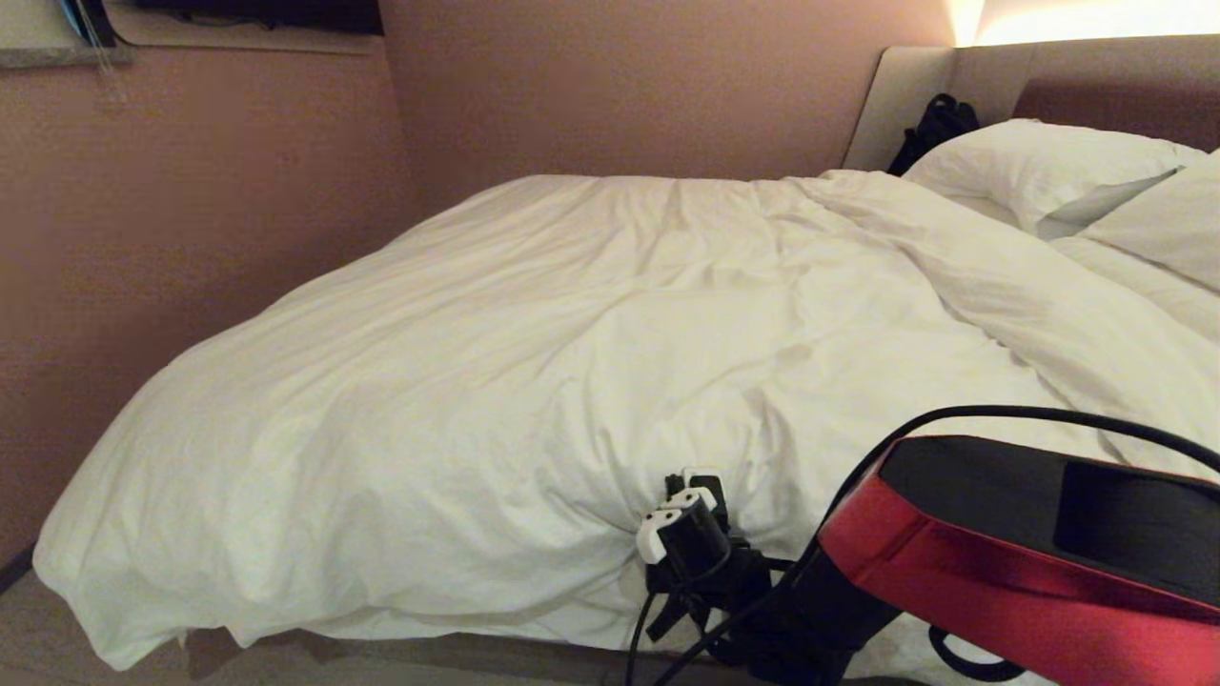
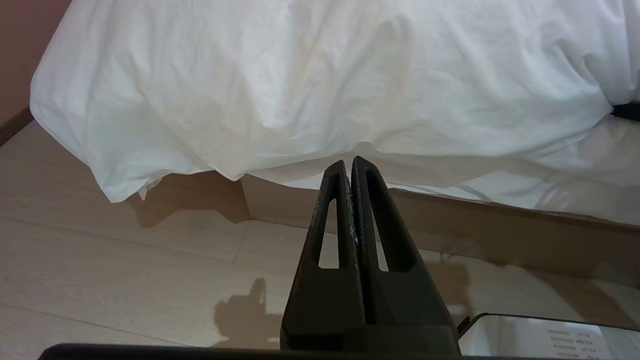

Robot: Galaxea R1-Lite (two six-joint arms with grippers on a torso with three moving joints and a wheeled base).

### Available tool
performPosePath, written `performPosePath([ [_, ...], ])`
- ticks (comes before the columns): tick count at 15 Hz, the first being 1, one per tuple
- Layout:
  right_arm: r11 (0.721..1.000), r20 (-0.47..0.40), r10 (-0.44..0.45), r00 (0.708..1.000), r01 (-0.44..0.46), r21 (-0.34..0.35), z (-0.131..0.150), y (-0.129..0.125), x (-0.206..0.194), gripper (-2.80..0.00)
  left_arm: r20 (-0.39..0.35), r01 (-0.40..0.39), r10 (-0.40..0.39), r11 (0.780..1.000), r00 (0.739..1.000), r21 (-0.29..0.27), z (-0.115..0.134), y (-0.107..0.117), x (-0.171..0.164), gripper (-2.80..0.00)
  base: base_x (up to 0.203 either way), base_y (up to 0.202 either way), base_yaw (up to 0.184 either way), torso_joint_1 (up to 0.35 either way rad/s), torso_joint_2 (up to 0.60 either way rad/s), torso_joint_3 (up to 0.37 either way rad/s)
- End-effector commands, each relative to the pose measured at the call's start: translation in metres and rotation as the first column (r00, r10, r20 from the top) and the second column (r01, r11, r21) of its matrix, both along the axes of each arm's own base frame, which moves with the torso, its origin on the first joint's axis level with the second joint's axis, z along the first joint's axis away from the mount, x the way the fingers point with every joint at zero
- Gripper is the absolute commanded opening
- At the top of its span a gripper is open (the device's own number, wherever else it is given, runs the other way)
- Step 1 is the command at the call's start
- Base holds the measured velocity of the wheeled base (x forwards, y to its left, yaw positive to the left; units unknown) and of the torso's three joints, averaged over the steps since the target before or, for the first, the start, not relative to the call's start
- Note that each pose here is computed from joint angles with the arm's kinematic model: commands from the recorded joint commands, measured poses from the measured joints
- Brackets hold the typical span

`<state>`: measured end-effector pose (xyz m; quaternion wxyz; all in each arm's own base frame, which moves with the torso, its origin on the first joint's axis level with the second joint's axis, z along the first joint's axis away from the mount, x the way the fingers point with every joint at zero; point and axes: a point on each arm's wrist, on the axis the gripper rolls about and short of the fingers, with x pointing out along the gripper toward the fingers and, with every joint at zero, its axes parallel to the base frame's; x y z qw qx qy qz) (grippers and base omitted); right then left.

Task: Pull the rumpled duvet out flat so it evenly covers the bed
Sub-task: Flatten the corners of the folded blanket

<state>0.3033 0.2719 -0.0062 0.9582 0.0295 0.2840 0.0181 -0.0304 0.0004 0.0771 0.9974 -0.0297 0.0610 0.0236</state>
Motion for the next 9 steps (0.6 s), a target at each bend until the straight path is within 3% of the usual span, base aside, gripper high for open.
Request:
performPosePath([
  [1, 0.999, 0.033, 0.024, 0.999, -0.025, 0.04, 0.021, 0.006, -0.012, -2.8, -0.001, -0.001, 0.001, 1.0, 1.0, 0.0, 0.0, 0.0, 0.0, -2.8, 0.0, 0.0, 0.0, 0.0, 0.0, 0.0],
  [9, 0.992, 0.031, 0.115, 0.993, -0.117, 0.047, 0.033, 0.021, -0.049, -2.8, -0.001, -0.001, 0.001, 1.0, 1.0, 0.0, 0.0, 0.0, 0.0, -2.8, 0.0, 0.0, 0.0, 0.0, 0.0, 0.0],
])
